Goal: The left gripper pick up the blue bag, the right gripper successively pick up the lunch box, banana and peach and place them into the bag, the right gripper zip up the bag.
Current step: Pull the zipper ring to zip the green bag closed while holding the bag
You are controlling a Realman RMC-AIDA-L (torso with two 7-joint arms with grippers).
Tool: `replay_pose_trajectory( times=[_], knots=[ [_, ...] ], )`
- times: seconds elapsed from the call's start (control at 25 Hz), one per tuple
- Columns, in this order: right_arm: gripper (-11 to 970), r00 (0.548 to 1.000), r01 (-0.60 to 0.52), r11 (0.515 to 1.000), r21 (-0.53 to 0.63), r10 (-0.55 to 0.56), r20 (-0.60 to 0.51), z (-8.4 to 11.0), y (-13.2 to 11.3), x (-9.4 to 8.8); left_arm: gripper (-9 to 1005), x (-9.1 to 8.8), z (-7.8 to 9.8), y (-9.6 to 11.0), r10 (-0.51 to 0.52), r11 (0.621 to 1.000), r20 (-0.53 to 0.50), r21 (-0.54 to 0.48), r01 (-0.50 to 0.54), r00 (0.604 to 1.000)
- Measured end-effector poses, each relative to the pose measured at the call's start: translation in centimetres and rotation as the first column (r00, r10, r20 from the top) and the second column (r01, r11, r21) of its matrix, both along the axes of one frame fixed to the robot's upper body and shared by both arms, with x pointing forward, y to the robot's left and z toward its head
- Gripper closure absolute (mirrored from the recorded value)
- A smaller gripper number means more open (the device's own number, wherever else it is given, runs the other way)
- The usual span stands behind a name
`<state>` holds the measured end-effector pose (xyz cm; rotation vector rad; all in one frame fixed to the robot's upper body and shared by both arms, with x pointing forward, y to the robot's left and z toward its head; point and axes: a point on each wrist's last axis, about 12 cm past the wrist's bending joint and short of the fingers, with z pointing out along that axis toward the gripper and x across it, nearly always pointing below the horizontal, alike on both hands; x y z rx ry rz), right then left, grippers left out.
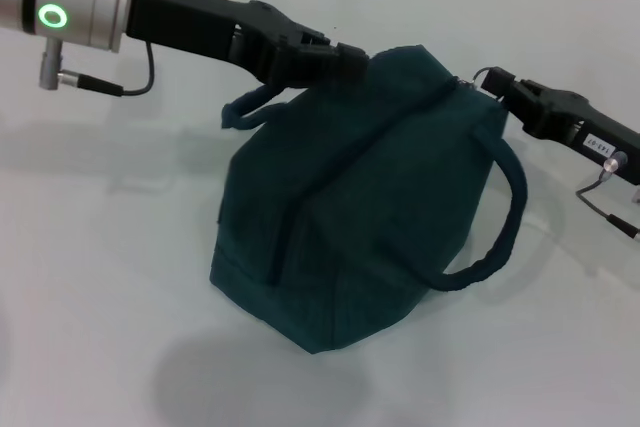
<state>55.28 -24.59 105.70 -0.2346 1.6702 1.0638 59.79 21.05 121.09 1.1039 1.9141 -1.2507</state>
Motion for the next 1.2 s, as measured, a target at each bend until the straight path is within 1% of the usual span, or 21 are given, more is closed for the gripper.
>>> replay_pose_trajectory(
  times=[0.16,0.36,0.48,0.6,0.8,0.92,1.04,1.2],
  knots=[
    [844,0.998,-0.049,0.999,0.025,0.048,0.031,0.5,0.5,-0.3,914,0.1,-0.1,-0.1,0.018,1.0,0.005,0.001,-0.018,1.0],
    [842,0.997,-0.069,0.997,0.036,0.068,0.037,0.5,0.7,-0.6,898,0.5,0.2,-1.3,0.046,0.999,0.076,-0.008,-0.046,0.996],
    [841,0.996,-0.085,0.996,0.042,0.083,0.041,0.5,0.9,-0.9,889,0.9,0.1,-2.2,0.058,0.998,0.112,0.012,-0.06,0.992],
    [840,0.993,-0.108,0.992,0.065,0.104,0.059,0.8,0.9,-1.3,766,1.5,-0.3,-3.2,0.075,0.993,0.142,0.076,-0.086,0.987],
    [839,0.992,-0.113,0.991,0.076,0.108,0.062,0.8,0.9,-1.5,566,2.2,-0.8,-4.3,0.095,0.971,0.166,0.203,-0.128,0.981],
    [838,0.992,-0.112,0.991,0.076,0.107,0.059,0.7,0.8,-1.6,448,2.4,-0.8,-4.8,0.098,0.961,0.165,0.241,-0.136,0.982],
    [837,0.992,-0.114,0.99,0.078,0.109,0.061,0.7,0.8,-1.6,267,2.5,-0.7,-4.9,0.101,0.957,0.161,0.254,-0.141,0.982],
    [836,0.993,-0.11,0.991,0.08,0.105,0.059,0.7,0.7,-1.7,293,2.6,-0.8,-5.0,0.094,0.953,0.164,0.271,-0.137,0.982]
  ],
)
